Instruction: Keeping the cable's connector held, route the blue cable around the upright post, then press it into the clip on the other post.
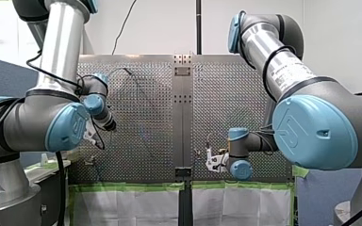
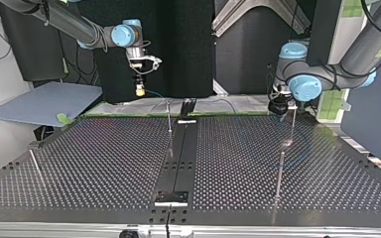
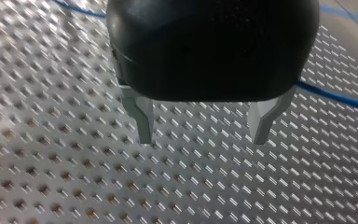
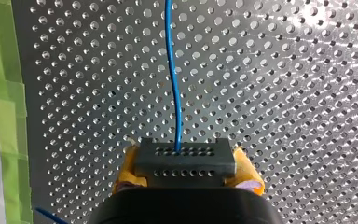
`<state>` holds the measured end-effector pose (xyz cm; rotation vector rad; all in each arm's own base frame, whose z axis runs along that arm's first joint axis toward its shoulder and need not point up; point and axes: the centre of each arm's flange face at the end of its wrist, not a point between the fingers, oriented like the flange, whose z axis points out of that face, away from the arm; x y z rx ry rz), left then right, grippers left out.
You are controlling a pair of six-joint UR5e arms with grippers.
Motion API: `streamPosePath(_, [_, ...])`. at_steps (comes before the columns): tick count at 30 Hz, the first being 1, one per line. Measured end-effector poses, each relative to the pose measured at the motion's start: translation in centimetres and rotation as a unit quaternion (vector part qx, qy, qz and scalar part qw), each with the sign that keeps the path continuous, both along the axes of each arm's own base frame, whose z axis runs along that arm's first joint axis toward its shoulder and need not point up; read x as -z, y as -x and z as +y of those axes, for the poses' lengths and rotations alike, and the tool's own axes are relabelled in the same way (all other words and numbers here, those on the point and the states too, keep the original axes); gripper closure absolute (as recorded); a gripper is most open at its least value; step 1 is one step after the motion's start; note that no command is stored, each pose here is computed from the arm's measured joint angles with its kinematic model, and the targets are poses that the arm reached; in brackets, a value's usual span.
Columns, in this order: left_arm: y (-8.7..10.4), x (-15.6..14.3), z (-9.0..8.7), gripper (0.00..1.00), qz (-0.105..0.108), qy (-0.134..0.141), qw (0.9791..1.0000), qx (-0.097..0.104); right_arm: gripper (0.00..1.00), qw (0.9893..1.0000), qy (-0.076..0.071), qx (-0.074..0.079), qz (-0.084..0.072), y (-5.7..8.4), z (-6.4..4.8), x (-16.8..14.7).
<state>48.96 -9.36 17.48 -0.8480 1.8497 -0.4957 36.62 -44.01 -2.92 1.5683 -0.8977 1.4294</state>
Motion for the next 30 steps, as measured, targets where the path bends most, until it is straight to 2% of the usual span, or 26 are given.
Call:
streamPosePath(2, [0.2,0.6,-0.2,0.00,0.011,-0.011,0.9999,0.000,1.00,1.0000,0.001,0.000,0.000,0.0,0.0,0.0])
streamPosePath(9, [0.6,1.1,-0.4,0.00,0.028,-0.047,0.9985,0.004,1.00,1.0000,0.004,-0.001,-0.001,0.0,-0.1,-0.1])
streamPosePath(14, [1.2,1.3,-0.2,0.00,0.051,-0.073,0.9961,0.001,1.00,1.0000,0.004,-0.001,-0.002,-0.1,-0.1,0.0])
streamPosePath(18, [1.6,1.4,-0.1,0.00,0.068,-0.088,0.9938,0.006,1.00,1.0000,0.004,-0.002,-0.002,-0.1,-0.1,-0.1])
streamPosePath(24, [2.0,1.5,-0.7,0.00,0.077,-0.074,0.9940,0.023,1.00,1.0000,0.004,-0.002,-0.002,-0.1,-0.1,-0.1])
streamPosePath(30, [2.2,1.4,-2.0,0.00,0.076,-0.040,0.9954,0.043,1.00,1.0000,0.004,-0.002,-0.001,-0.1,-0.1,-0.1])
